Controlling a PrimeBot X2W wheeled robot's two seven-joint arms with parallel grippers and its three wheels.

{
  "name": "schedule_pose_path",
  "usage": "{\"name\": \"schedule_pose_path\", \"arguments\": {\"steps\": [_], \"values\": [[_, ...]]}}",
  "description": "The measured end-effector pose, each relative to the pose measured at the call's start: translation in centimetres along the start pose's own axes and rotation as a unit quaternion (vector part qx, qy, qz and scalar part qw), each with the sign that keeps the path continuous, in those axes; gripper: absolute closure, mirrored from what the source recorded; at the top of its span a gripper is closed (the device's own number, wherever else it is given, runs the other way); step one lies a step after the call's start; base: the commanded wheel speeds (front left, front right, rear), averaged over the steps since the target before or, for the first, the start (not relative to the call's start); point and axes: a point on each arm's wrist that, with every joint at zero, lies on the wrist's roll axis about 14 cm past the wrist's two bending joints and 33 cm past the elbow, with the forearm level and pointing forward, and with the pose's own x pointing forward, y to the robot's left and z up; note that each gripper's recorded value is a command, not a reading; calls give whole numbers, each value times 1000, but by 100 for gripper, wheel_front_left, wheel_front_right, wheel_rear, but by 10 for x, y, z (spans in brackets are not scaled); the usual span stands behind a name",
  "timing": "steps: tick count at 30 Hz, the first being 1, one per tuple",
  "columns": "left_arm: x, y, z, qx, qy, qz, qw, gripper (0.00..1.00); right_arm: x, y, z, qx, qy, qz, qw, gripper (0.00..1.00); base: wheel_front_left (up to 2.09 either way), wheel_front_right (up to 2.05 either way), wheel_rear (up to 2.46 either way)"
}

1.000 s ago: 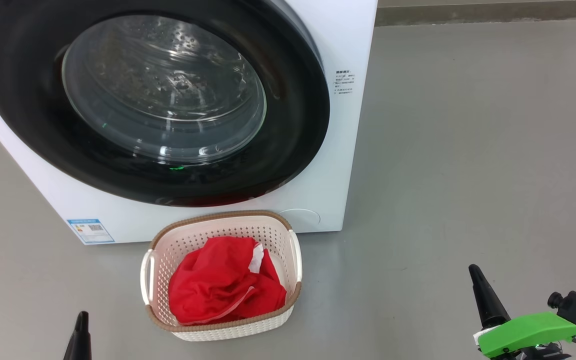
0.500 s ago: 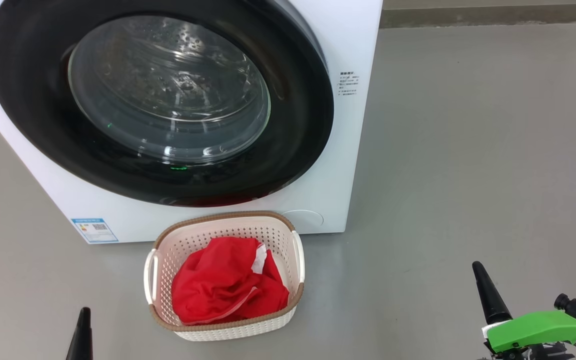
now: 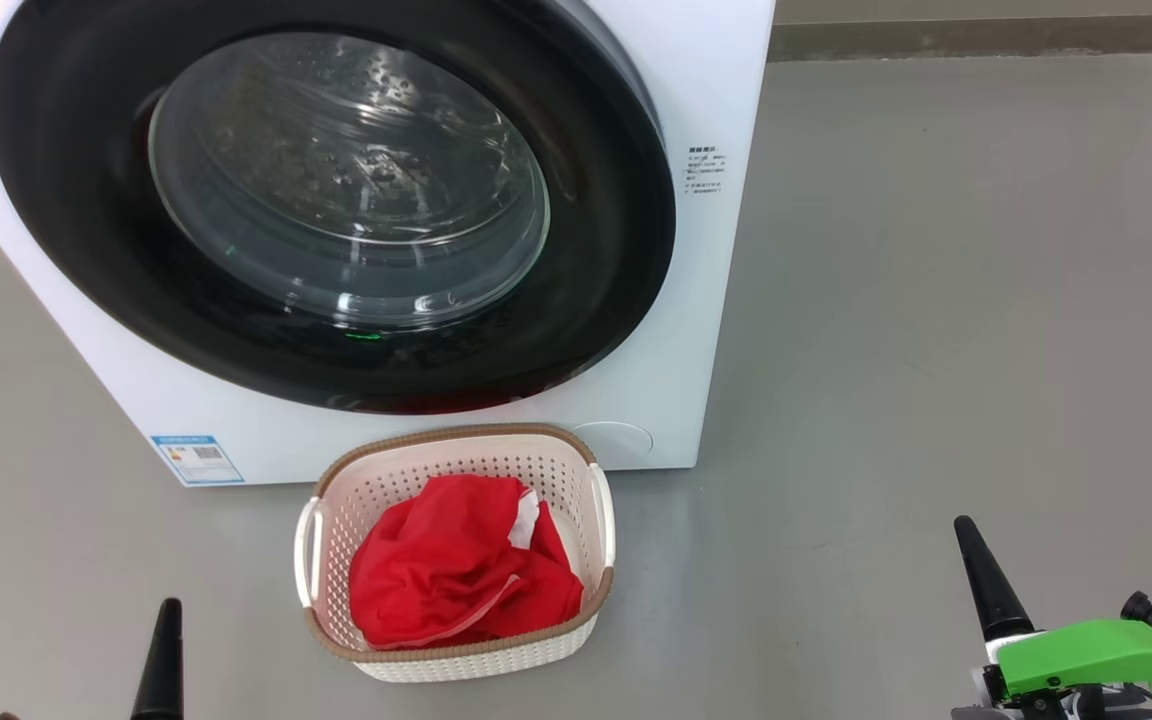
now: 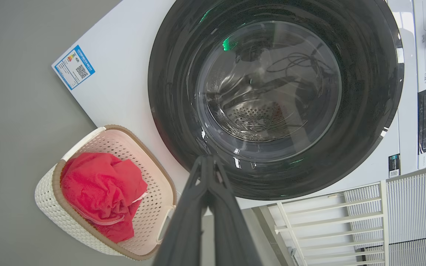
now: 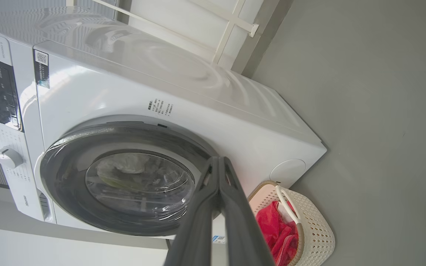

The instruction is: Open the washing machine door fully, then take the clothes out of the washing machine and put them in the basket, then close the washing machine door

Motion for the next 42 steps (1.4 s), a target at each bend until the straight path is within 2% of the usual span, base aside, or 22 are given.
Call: {"name": "schedule_pose_path", "arguments": {"steps": [19,36,42], "values": [[5,-11,3,-101,-3,-15,995,100,2,9,2,100,1,14,995,100,0,0,0],[7,-20,7,-189,-5,-32,981,100,4,19,5,187,2,34,982,100,0,0,0],[9,-24,8,-197,-4,-38,980,100,4,19,7,194,-1,35,980,100,0,0,0]]}}
